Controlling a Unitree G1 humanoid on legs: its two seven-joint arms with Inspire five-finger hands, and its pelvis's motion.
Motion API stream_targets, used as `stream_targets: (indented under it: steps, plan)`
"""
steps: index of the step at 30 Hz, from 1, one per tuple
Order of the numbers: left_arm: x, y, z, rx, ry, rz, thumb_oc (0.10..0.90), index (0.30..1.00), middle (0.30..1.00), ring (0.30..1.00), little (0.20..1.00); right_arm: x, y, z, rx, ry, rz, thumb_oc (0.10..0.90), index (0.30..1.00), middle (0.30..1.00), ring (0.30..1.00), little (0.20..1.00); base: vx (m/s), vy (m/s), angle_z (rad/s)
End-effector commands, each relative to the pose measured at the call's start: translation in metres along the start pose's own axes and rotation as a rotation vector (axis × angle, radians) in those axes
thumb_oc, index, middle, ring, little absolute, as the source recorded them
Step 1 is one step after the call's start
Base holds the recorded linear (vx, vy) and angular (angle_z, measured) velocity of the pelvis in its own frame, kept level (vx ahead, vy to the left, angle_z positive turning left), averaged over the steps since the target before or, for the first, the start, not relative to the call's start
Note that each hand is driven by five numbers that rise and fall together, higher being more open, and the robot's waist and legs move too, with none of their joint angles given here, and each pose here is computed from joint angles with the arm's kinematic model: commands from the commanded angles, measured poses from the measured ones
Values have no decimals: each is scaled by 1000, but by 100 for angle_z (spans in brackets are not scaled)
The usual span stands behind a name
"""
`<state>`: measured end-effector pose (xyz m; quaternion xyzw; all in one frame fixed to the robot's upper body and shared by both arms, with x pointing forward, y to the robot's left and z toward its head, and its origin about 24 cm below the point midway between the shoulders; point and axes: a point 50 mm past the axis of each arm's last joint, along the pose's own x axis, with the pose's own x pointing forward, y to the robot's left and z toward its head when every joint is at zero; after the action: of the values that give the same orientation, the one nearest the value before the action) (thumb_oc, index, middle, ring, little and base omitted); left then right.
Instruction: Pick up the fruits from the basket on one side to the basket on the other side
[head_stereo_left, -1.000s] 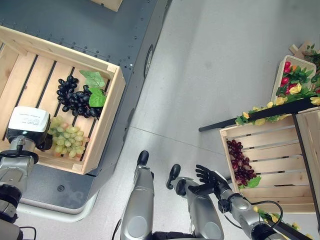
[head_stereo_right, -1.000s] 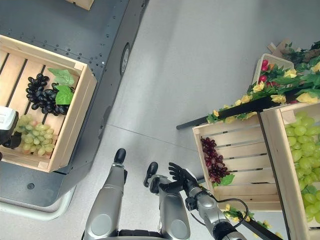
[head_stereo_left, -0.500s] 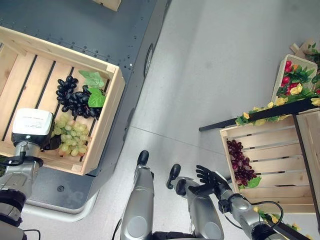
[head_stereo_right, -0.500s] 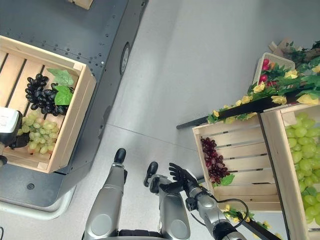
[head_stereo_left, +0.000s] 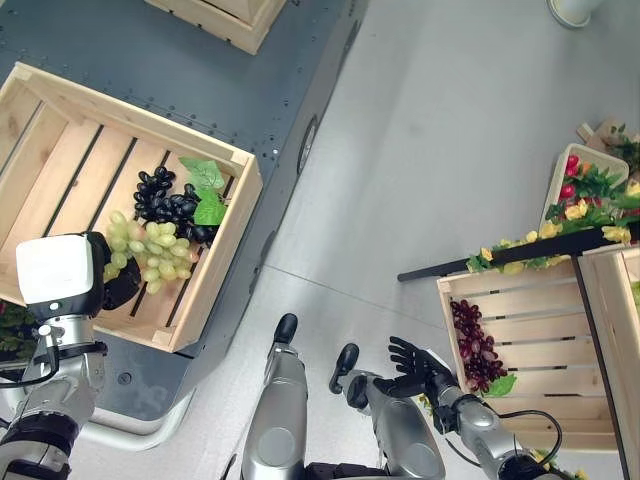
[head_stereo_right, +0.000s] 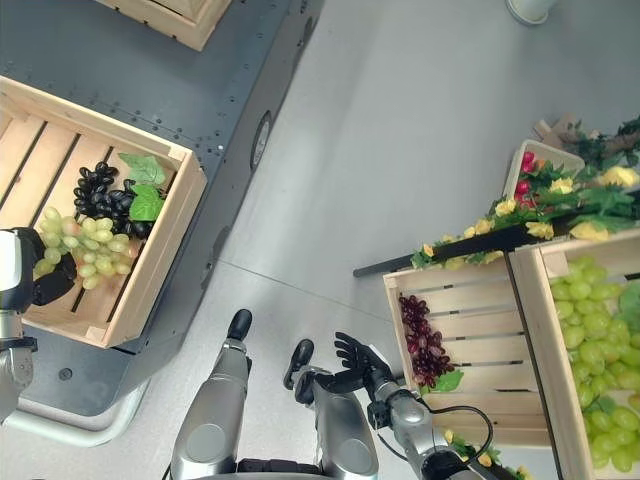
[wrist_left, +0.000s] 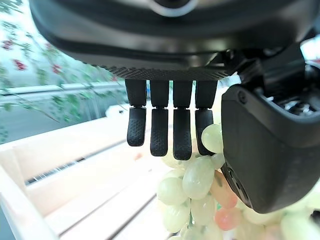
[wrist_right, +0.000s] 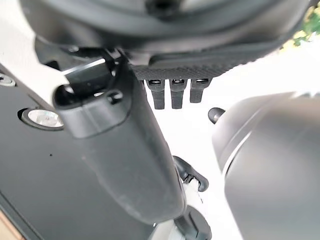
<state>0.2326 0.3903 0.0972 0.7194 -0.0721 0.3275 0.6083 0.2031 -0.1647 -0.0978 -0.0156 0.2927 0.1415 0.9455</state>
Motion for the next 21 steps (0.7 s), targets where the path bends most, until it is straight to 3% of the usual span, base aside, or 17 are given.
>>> stream_targets:
  steps: [1,13,19,21]
  plan:
    - [28,38,-3,-60,40,303,400,300,300,300,300,-14,-9,-8,35,-24,-57,800,900,900,900,900,64,-36,13]
    - [13,42,-7,-59,52,307,400,300,300,300,300,-22,-9,-11,55,-55,-72,800,900,900,900,900,59,-22,5]
    - [0,38,-6,-53,14,272,400,300,300,300,300,-26,-4,22,15,-236,-16,800,900,900,900,900,51,-17,5]
    - [-4,39,-5,-41,-23,253,400,300,300,300,300,-32,-1,52,-37,-360,48,800,900,900,900,900,39,-25,3]
